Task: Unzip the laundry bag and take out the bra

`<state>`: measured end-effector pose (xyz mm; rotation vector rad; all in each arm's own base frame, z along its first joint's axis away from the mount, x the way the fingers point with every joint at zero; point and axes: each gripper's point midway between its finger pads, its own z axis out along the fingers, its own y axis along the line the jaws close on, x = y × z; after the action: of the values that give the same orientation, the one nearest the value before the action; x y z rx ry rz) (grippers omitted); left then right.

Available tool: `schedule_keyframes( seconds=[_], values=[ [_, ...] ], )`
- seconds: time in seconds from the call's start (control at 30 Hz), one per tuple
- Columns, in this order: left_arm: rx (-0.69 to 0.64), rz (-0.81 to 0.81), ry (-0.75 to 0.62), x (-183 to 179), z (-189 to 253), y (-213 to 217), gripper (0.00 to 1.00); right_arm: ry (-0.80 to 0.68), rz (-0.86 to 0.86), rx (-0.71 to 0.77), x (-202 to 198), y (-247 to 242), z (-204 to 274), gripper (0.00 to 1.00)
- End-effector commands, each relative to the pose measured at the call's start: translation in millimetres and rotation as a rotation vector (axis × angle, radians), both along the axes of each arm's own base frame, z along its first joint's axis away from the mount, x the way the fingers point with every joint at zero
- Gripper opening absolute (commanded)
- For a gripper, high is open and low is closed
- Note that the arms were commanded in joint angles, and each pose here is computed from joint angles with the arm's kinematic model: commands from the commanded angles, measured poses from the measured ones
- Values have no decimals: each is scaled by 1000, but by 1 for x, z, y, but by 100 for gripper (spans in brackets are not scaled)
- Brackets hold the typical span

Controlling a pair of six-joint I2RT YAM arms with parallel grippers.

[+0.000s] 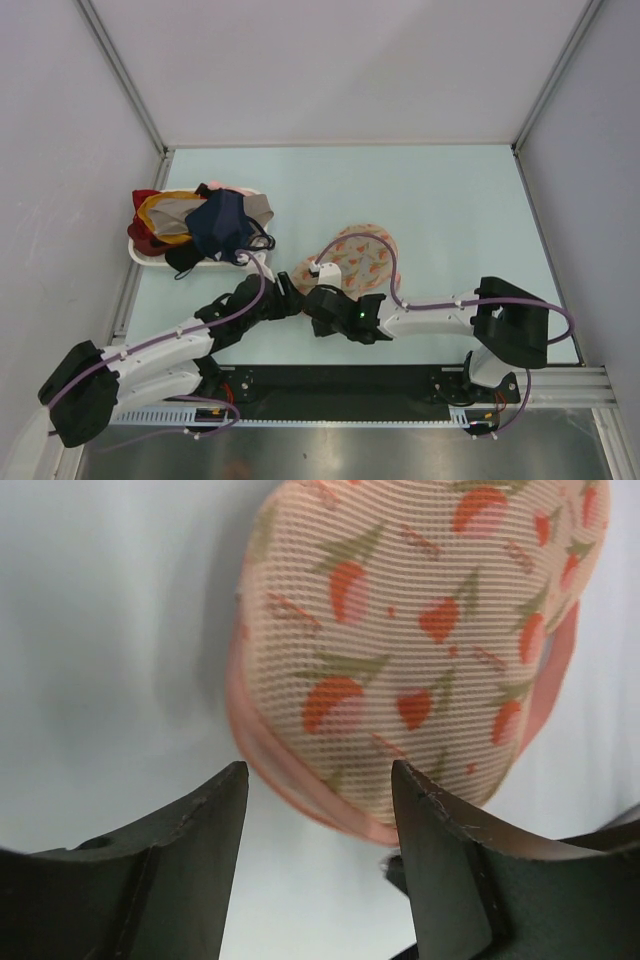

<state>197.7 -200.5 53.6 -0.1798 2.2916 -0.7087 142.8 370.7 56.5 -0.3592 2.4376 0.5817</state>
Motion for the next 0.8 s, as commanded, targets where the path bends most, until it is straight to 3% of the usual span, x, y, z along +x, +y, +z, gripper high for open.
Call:
schedule_keyframes(
  seconds=[0.0, 0.3, 0.6, 0.77],
  values=[
    [-99, -24, -4, -2, 13, -20, 64, -26, 40, 77, 2, 29, 19, 0],
    [-105, -39, 29, -7, 5, -28, 52, -29, 42, 91, 3, 33, 23, 0],
    [-106, -38, 47, -17, 0, -22, 54, -40, 33, 84, 6, 32, 22, 0],
    [-102, -23, 61, -19, -7, -19, 30, -43, 33, 88, 8, 34, 24, 0]
  ],
)
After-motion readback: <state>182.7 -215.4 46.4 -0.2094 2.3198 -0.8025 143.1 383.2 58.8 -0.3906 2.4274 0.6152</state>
